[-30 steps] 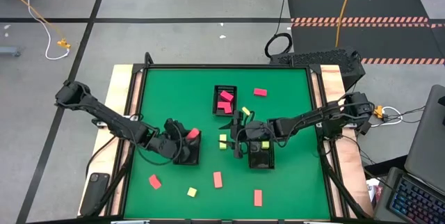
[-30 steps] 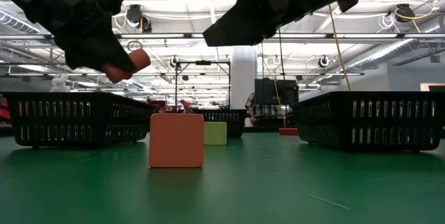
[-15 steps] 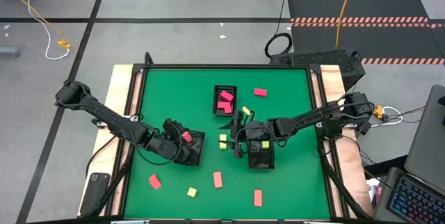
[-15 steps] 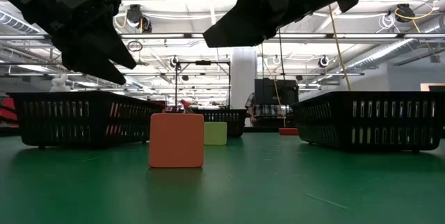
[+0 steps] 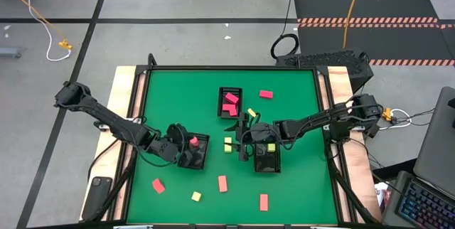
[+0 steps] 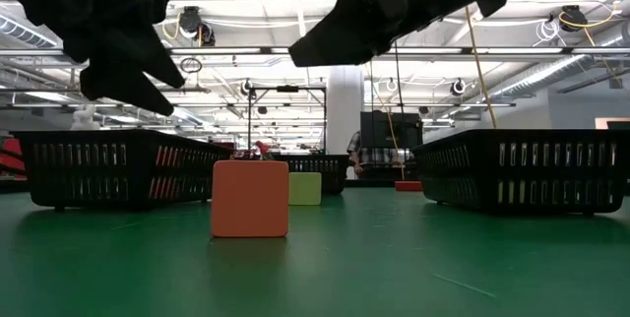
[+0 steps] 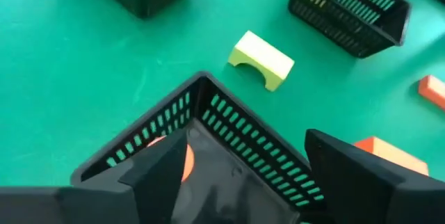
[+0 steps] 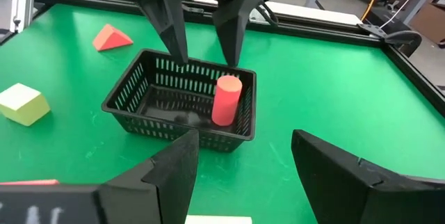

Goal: Sort & place blocks by color
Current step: Put the orange block into the bottom left black bin

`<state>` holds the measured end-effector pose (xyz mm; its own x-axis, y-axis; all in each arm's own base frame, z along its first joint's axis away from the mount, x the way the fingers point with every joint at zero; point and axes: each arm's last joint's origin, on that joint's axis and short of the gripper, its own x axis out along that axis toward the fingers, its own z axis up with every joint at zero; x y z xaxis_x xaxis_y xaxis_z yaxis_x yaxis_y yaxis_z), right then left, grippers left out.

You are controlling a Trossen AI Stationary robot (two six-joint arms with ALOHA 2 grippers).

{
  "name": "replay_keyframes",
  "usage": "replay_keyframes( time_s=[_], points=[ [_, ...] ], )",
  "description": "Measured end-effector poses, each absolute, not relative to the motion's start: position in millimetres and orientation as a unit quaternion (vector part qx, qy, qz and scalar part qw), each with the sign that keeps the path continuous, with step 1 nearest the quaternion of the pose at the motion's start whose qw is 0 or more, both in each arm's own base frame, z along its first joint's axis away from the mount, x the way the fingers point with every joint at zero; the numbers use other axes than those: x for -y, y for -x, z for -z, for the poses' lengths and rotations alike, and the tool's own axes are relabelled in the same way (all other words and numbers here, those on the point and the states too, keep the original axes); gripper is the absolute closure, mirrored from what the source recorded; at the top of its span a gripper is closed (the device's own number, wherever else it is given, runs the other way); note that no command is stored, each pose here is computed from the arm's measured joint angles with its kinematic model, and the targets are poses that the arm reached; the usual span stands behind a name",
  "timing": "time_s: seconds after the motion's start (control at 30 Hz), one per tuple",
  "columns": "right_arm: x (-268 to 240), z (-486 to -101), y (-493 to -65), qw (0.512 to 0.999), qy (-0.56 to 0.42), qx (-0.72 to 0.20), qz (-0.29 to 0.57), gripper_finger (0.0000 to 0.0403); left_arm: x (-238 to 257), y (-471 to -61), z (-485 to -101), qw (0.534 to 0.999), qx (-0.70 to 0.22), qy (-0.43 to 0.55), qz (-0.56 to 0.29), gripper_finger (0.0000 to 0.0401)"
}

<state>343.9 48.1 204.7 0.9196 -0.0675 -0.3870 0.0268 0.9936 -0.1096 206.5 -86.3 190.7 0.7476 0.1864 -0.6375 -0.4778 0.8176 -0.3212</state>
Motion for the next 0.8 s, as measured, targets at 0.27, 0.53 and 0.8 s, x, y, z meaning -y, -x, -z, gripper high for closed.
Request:
replay_keyframes(
  time_s=[0.27,0.53,0.8],
  points=[
    [-47.9,-208.4,-342.4,0.979,0.050,-0.195,0.024,0.0179,73.5,-202.8,-184.1,0.887,-0.338,0.220,-0.226,0.0170],
    [-47.0,-209.1,-342.7,0.979,0.055,-0.192,0.025,0.0179,64.1,-209.7,-172.3,0.877,-0.363,0.189,-0.250,0.0178],
    [-45.3,-208.4,-342.6,0.979,0.056,-0.196,0.027,0.0179,64.8,-217.1,-161.9,0.865,-0.393,0.206,-0.233,0.0178]
  ],
)
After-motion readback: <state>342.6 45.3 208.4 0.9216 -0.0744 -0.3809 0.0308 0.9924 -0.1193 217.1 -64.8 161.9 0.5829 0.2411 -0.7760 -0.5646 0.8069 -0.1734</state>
